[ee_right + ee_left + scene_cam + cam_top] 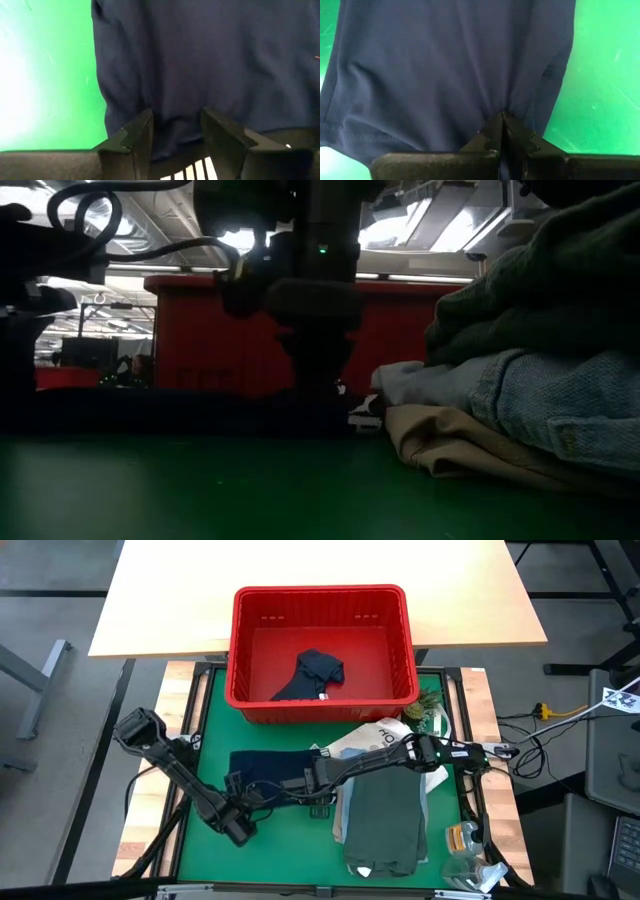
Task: Fold Laundry from Bin
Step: Fold the dark blue boxer
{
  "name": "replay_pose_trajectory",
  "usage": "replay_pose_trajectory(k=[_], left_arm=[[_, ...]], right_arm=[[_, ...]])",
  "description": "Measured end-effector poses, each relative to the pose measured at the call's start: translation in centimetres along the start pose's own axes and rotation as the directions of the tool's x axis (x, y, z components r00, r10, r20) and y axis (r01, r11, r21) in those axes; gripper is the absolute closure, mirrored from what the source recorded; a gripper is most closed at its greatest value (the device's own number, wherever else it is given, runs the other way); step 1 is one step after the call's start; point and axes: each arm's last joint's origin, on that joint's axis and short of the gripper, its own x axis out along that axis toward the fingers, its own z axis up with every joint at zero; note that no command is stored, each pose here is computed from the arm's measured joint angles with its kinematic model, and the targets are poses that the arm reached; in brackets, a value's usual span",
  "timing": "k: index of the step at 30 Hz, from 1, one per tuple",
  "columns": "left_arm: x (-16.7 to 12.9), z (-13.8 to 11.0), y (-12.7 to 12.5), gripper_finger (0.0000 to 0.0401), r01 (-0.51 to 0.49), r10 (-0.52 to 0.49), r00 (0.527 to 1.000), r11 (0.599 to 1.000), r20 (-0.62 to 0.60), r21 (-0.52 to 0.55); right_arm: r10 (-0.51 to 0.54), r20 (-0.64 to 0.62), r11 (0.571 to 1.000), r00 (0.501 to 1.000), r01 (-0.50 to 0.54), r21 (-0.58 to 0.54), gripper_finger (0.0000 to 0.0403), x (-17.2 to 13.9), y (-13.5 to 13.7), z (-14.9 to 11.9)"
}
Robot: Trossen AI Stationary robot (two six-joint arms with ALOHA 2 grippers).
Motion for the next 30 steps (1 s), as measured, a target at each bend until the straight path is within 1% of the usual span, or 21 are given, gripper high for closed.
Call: replay_pose_trajectory(k=[10, 13, 18, 23, 30], left_arm=[[-0.3, -0.8, -0.4, 0.0399, 0.015, -0.014, 1.0, 1.0, -0.005, 0.028], [-0.3, -0.8, -0.4, 0.0399, 0.014, -0.014, 1.0, 1.0, -0.005, 0.028], [-0.4, -0.8, -0.3, 0.0399, 0.01, -0.01, 1.0, 1.0, -0.013, 0.029], [-1.3, -0.2, -0.7, 0.0399, 0.014, -0.014, 1.0, 0.999, -0.011, 0.029], [-2.2, 0.2, -1.4, 0.0399, 0.036, -0.036, 0.999, 0.999, 0.024, 0.035]], right_arm=[[-0.013, -0.062, 1.0, 0.998, 0.013, -0.006, 0.0238, -0.3, -0.1, -0.7], [-0.011, -0.052, 1.0, 0.999, 0.011, -0.006, 0.0238, -0.5, -0.1, -0.5], [-0.014, -0.005, 1.0, 1.0, 0.014, -0.005, 0.0238, -2.0, -0.1, 0.0], [-0.008, 0.047, 1.0, 0.999, 0.008, -0.002, 0.0238, -3.2, -0.1, 0.6], [0.009, 0.061, 1.0, 0.998, -0.008, -0.026, 0.0238, -3.6, 1.5, 0.4]])
